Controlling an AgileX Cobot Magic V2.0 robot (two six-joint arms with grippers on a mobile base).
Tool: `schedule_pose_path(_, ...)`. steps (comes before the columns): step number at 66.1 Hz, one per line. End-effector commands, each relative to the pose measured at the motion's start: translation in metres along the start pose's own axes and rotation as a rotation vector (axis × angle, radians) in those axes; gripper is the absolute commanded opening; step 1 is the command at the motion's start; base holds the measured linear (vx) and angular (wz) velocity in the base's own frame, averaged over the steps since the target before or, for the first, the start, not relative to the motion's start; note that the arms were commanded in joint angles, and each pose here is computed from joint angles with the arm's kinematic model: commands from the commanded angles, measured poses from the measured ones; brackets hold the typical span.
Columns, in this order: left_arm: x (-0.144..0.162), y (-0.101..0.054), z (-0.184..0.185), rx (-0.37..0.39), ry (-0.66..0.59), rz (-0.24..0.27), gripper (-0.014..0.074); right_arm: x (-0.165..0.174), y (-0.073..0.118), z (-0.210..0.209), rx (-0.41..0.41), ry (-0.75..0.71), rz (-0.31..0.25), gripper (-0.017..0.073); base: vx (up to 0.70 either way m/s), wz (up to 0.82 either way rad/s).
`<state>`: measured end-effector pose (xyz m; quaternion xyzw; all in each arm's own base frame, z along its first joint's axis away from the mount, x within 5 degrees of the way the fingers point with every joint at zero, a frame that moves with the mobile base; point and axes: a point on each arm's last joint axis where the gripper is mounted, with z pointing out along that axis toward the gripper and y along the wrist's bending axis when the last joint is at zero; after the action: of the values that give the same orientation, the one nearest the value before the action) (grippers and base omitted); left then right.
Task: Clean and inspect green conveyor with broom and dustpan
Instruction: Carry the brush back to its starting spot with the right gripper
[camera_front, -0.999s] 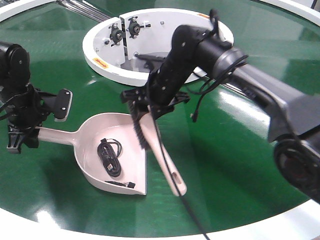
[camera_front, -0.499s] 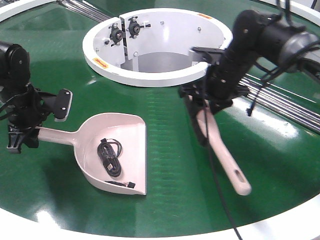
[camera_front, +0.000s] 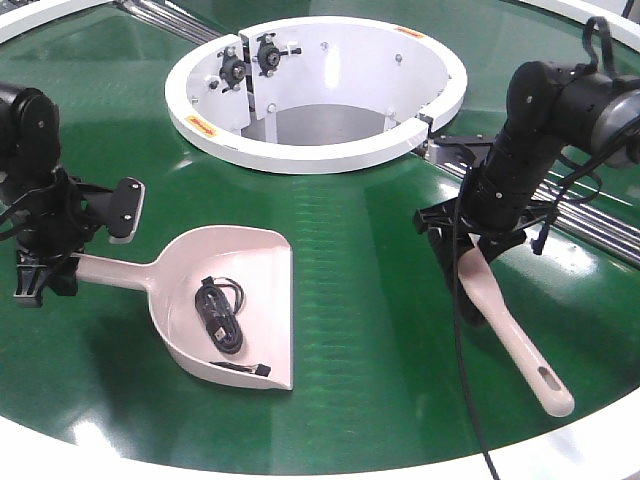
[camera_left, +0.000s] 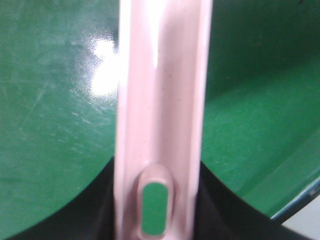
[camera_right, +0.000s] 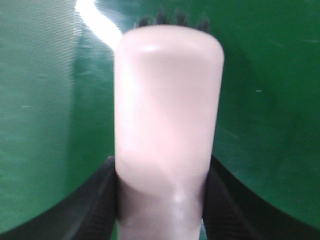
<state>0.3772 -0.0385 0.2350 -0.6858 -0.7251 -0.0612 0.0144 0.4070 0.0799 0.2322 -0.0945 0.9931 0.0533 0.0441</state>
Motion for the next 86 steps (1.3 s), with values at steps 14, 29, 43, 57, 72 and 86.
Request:
schedule_pose_path(14,0.0,-0.005,-0.031,-0.055,-0.027,-0.024,-0.0008,0.002,-0.004,-0.007,0.018,0.031,-0.01,-0.0003,0.0,0.0)
schedule_pose_path(29,0.0,-0.005,-0.031,-0.055,-0.027,-0.024,-0.0008,0.0,-0.005,0.007,0.015,0.063,-0.004,-0.0001,0.0,0.0)
schedule_pose_path(43,0.0,-0.005,-0.031,-0.055,-0.027,-0.024,-0.0008,-0.001,-0.006,0.011,0.014,0.069,-0.003,-0.0001,0.0,0.0)
schedule_pose_path(57,0.0,-0.005,-0.031,-0.055,-0.027,-0.024,-0.0008,-0.002,-0.006,0.012,0.016,0.06,-0.002,0.0001,0.0,0.0)
schedule_pose_path(72,0.0,-0.005,-0.031,-0.055,-0.027,-0.024,-0.0008,-0.003,-0.006,0.012,0.016,0.052,-0.006,0.009,0.0,0.0)
schedule_pose_path(86,0.0,-0.005,-0.031,-0.055,-0.027,-0.024,-0.0008,-0.002,-0.006,0.012,0.016,0.054,-0.011,0.0347,0.0,0.0)
